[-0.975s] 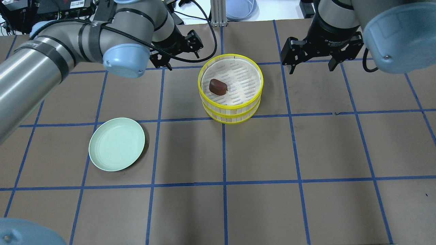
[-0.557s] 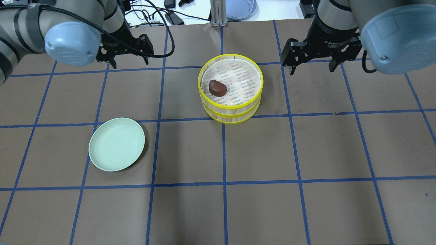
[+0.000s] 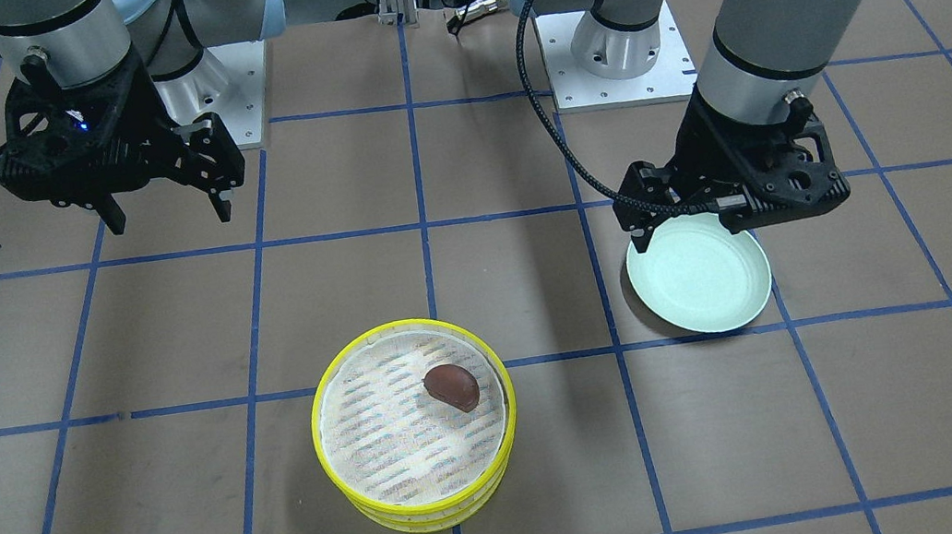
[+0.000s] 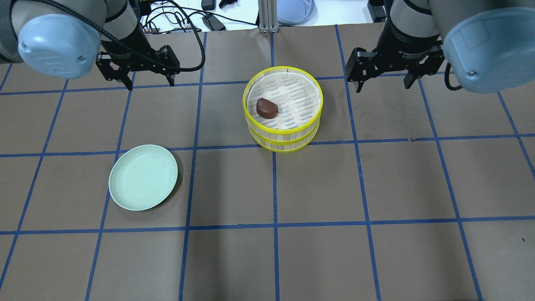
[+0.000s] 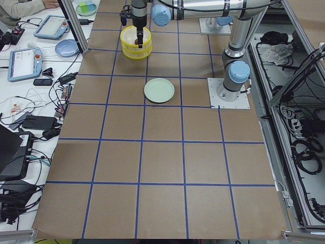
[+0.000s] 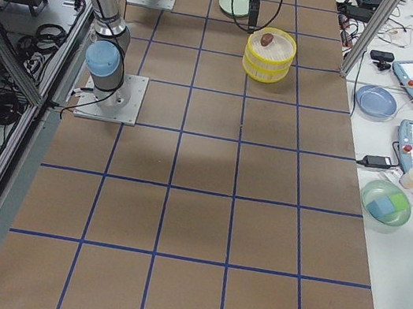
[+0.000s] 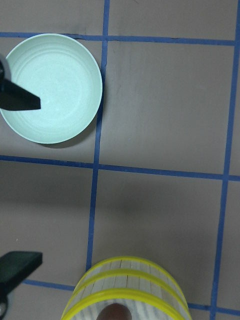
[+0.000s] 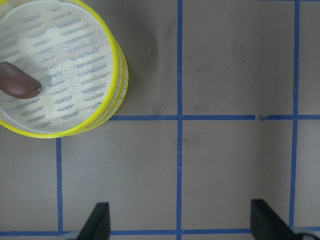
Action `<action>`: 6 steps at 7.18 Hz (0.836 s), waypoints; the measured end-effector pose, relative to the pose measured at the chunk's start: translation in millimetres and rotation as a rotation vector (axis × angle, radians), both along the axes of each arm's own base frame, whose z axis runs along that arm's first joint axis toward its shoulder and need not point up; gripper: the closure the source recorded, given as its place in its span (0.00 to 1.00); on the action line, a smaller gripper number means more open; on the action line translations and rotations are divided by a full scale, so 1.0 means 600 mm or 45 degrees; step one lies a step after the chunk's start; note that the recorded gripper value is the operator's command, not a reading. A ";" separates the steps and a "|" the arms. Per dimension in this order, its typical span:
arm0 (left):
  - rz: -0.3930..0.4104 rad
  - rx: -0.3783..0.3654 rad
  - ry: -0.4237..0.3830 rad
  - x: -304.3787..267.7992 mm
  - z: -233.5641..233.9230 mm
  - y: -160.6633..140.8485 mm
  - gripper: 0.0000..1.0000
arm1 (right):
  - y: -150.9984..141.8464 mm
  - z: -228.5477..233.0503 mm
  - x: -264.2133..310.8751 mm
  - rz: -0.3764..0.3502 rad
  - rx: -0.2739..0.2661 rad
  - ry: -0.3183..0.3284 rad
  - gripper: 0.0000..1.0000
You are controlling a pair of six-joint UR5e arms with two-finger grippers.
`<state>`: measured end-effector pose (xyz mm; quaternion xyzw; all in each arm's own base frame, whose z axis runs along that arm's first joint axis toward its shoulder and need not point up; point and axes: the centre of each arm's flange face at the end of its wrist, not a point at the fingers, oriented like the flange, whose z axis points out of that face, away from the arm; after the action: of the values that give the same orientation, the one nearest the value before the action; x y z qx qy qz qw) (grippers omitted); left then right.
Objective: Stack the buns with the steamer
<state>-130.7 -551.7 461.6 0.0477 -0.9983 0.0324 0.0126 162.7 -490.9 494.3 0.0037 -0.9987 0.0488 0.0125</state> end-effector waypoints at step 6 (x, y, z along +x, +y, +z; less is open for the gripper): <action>-0.046 0.061 0.007 0.002 0.014 0.042 0.00 | -0.001 -0.002 0.001 0.000 0.003 0.002 0.01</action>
<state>-129.6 -526.7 469.9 0.0302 -0.9994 0.0083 0.0149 163.1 -491.2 493.4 0.0040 -0.9988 0.0478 0.0131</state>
